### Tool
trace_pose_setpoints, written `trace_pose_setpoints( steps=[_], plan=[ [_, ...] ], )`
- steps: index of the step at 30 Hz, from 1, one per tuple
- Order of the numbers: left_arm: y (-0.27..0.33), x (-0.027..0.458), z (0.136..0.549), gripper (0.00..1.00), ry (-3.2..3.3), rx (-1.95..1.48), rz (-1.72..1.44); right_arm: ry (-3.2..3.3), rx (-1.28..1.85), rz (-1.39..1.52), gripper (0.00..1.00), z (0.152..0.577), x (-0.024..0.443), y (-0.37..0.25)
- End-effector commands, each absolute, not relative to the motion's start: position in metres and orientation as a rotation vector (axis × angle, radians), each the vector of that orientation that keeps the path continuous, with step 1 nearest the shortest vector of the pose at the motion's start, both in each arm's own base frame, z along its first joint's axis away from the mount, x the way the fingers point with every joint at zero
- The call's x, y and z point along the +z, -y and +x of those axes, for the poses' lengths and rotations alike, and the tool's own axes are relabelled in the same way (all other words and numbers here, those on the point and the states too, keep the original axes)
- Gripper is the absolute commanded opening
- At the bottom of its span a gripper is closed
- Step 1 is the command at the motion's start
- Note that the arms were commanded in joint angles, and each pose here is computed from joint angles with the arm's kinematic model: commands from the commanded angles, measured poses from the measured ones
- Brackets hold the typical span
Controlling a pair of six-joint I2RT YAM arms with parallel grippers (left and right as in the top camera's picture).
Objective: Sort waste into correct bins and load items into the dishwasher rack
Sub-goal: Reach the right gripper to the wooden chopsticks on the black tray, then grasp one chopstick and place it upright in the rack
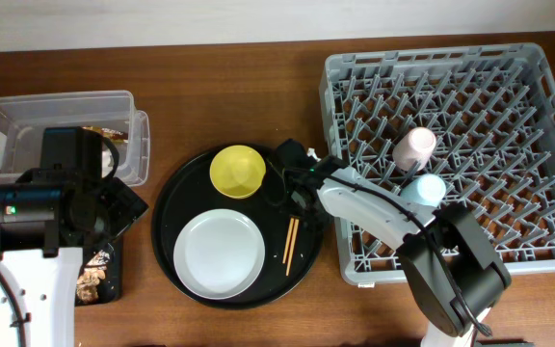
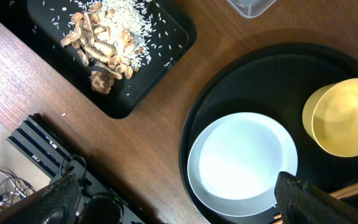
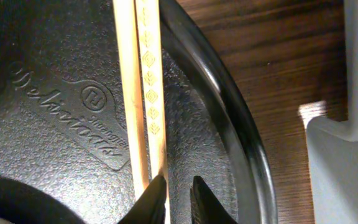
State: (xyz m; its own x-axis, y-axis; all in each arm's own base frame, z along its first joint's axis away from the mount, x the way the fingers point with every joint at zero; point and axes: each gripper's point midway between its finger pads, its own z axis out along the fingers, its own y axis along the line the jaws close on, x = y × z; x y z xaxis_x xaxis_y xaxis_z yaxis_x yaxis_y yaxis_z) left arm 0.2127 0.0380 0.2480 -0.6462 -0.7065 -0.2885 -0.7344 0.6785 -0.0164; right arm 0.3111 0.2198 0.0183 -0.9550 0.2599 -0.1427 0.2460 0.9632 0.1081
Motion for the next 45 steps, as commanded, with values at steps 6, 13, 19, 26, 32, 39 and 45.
trace_pose_setpoints(
  steps=[6,13,19,26,32,39,45],
  plan=[
    [-0.039,0.252,0.212,0.99,-2.607,0.144,-1.15,-2.964,0.099,0.358,0.17,0.315,0.014,-0.219],
    [-0.039,0.252,0.212,0.99,-2.607,0.145,-1.15,-2.968,0.094,0.344,0.17,0.314,0.015,-0.218],
    [-0.039,0.252,0.212,0.99,-2.607,0.145,-1.15,-2.97,0.211,0.118,0.17,0.32,0.035,-0.238],
    [-0.039,0.252,0.212,0.99,-2.607,0.145,-1.15,-2.973,0.207,0.071,0.23,0.32,0.035,-0.238],
    [-0.039,0.252,0.212,0.99,-2.607,0.145,-1.15,-2.977,0.175,0.08,0.31,0.32,0.028,-0.235],
    [-0.039,0.252,0.212,0.99,-2.607,0.145,-1.15,-3.016,0.122,0.079,0.3,0.319,0.002,-0.233],
    [-0.039,0.252,0.212,0.99,-2.607,0.145,-1.15,-3.014,0.125,0.086,0.04,0.319,0.0,-0.234]
  ],
)
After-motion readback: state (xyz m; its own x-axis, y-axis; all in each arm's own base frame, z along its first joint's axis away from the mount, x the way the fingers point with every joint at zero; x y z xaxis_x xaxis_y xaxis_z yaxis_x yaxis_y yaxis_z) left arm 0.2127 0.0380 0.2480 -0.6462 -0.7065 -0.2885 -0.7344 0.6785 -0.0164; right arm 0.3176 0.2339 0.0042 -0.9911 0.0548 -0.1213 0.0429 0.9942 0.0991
